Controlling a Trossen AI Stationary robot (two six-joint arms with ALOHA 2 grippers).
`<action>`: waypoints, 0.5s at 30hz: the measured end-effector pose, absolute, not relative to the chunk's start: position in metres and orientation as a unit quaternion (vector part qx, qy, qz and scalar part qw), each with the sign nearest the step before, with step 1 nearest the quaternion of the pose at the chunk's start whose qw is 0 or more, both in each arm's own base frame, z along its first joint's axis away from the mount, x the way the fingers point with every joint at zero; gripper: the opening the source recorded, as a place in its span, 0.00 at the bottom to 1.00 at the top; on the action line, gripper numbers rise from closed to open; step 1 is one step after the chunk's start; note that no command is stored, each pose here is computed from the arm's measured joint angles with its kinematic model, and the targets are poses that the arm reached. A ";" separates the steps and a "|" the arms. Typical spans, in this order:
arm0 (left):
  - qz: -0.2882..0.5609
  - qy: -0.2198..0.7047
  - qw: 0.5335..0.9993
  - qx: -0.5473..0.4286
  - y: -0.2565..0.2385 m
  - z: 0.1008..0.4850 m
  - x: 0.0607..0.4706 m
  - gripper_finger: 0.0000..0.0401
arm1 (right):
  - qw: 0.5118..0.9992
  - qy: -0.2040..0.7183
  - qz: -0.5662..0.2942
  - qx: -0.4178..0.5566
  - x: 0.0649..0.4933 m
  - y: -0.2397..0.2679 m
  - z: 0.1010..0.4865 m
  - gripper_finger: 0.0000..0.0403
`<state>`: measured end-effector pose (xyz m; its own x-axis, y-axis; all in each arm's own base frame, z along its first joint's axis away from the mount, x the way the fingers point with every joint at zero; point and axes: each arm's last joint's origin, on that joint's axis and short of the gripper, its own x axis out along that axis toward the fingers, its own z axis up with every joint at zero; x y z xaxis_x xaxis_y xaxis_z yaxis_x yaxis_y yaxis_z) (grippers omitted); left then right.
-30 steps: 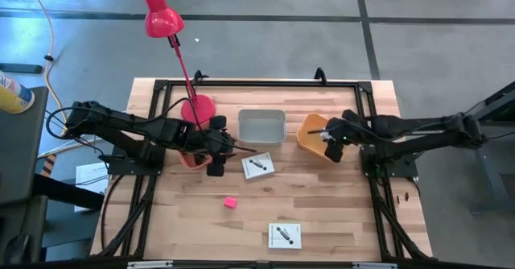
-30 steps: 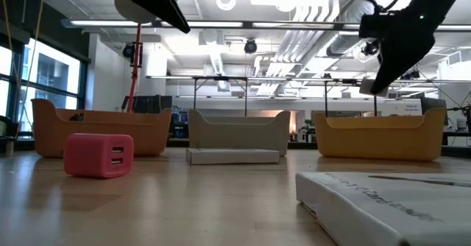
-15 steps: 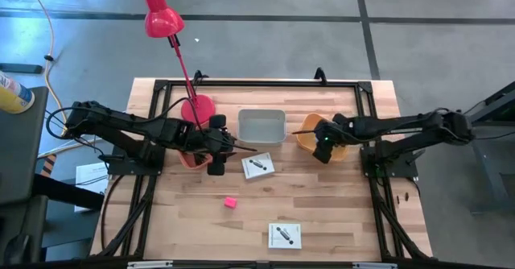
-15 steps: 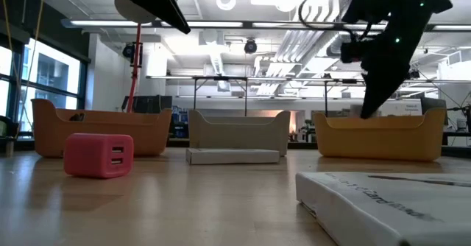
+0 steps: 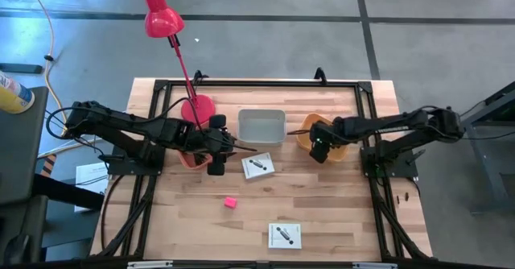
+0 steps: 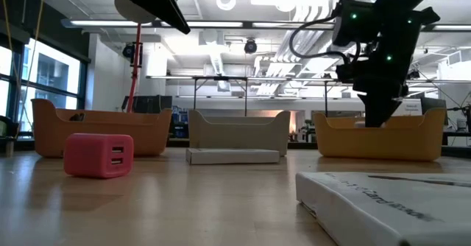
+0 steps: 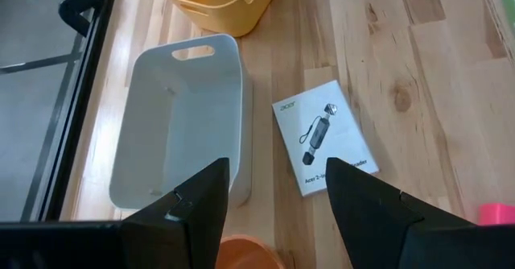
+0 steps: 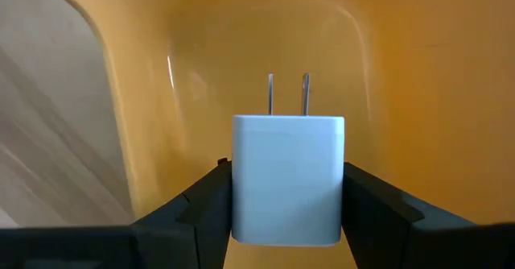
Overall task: Pick and place items into bin
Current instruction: Put the white charger adapter into the orange bin
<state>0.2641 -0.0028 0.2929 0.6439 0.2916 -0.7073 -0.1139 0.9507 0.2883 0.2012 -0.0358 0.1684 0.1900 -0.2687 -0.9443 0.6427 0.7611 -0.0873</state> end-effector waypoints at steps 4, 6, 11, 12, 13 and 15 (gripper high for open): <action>0.113 0.407 0.900 0.109 -0.003 0.293 0.264 0.48 | 0.749 0.562 -0.296 0.186 0.201 -0.039 0.168 0.47; 0.112 0.407 0.900 0.109 -0.003 0.293 0.264 0.48 | 0.748 0.562 -0.298 0.189 0.200 -0.040 0.168 0.47; 0.112 0.407 0.900 0.110 -0.003 0.293 0.264 0.48 | 0.747 0.561 -0.301 0.189 0.200 -0.042 0.168 0.48; 0.112 0.407 0.900 0.110 -0.003 0.293 0.264 0.48 | 0.748 0.561 -0.302 0.188 0.200 -0.042 0.168 0.48; 0.112 0.408 0.900 0.110 -0.003 0.293 0.264 0.48 | 0.748 0.561 -0.303 0.187 0.200 -0.042 0.168 0.49; 0.112 0.408 0.900 0.110 -0.003 0.293 0.264 0.48 | 0.748 0.561 -0.302 0.185 0.200 -0.042 0.168 0.51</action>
<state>0.2639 -0.0029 0.2927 0.6427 0.2914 -0.7086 -0.1123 0.9507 0.2891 0.1999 -0.0420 0.1682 0.1877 -0.2447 -0.9512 0.6595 0.7491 -0.0626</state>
